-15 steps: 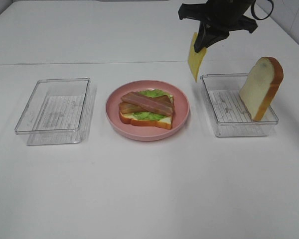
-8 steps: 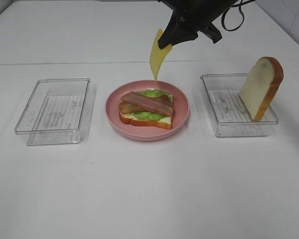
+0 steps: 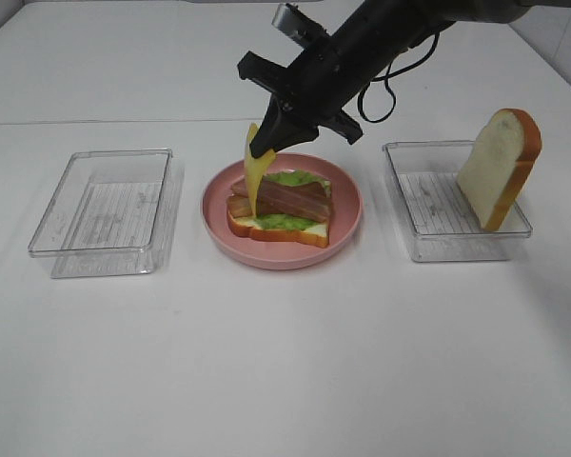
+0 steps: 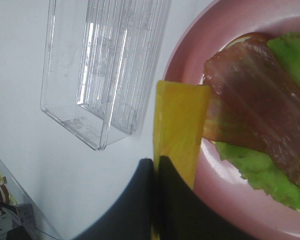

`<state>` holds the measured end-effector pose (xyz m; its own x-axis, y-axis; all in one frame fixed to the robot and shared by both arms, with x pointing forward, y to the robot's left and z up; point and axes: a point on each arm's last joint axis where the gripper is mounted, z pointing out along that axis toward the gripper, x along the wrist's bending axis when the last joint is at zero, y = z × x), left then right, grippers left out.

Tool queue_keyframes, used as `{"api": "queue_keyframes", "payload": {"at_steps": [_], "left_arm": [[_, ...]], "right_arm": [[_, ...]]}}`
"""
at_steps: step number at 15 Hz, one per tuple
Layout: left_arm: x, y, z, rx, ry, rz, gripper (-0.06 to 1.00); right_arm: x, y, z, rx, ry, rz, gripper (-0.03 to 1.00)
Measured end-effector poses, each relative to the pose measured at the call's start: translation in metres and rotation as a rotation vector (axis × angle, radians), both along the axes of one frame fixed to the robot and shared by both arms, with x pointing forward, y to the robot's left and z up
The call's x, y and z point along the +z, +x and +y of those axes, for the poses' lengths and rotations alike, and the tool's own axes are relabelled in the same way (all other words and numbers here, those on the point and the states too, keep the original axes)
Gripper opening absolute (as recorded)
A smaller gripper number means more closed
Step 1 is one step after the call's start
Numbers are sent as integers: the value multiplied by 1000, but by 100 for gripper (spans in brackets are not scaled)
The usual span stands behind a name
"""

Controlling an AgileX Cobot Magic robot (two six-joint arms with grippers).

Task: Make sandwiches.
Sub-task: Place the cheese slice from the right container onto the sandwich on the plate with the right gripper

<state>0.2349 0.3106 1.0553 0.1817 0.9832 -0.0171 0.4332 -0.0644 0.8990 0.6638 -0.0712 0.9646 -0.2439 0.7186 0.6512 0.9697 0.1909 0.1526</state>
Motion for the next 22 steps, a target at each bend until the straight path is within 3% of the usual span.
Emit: {"api": "queue_keyframes", "payload": {"at_steps": [7, 12, 14, 18, 22], "left_arm": [[0, 0, 0, 0, 0, 0, 77], [0, 0, 0, 0, 0, 0, 77], [0, 0, 0, 0, 0, 0, 77], [0, 0, 0, 0, 0, 0, 77], [0, 0, 0, 0, 0, 0, 77]], "right_arm": [[-10, 5, -12, -54, -158, -28, 0], [0, -1, 11, -7, 18, -36, 0], [1, 0, 16, -13, 21, -71, 0], [-9, 4, 4, -43, -144, -101, 0], [-12, 5, -1, -58, -210, -104, 0]]}}
